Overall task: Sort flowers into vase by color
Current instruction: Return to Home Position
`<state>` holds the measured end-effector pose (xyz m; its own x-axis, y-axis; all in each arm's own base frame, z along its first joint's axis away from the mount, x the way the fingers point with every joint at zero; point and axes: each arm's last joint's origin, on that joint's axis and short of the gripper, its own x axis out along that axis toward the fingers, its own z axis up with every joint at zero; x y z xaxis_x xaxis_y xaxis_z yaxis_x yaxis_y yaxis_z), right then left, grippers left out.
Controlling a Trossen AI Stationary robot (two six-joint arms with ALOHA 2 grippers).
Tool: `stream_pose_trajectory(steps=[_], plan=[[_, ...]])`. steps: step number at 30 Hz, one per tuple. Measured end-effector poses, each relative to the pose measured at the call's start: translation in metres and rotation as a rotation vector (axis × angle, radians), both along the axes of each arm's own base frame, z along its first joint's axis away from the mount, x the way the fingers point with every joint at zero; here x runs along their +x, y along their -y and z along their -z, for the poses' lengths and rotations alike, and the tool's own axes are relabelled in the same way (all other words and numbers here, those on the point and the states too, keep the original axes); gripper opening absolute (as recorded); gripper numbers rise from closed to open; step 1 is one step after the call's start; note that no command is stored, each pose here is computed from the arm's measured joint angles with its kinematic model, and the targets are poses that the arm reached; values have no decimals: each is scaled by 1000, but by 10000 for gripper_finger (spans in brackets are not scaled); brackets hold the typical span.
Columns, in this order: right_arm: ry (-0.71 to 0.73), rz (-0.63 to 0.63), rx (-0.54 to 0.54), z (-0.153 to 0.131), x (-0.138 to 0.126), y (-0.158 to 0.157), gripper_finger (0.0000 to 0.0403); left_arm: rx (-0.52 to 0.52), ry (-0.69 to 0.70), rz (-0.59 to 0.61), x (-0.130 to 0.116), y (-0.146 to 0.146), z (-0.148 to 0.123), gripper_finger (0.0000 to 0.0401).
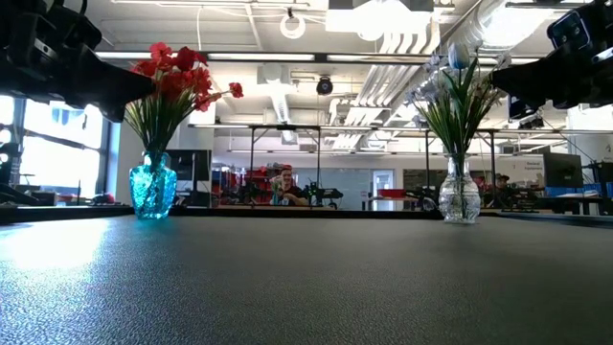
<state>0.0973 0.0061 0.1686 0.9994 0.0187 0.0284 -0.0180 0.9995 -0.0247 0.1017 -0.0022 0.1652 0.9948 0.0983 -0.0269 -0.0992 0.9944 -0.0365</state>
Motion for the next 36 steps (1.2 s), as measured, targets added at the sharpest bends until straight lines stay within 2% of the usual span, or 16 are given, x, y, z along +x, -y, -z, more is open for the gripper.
stream_pose_trajectory(steps=[9,14,26,32,36], plan=[[0,0,0,0,0,0,0,0,0,0,0,0,0,46],[0,0,0,0,0,0,0,-36,11,0,0,0,-1,46],[0,1,0,0,0,0,0,-17,1,1,0,0,0,46],[0,1,0,0,0,0,0,-11,22,110,-3,0,-1,46],[-1,1,0,0,0,0,0,-11,48,83,-5,-3,-4,46]])
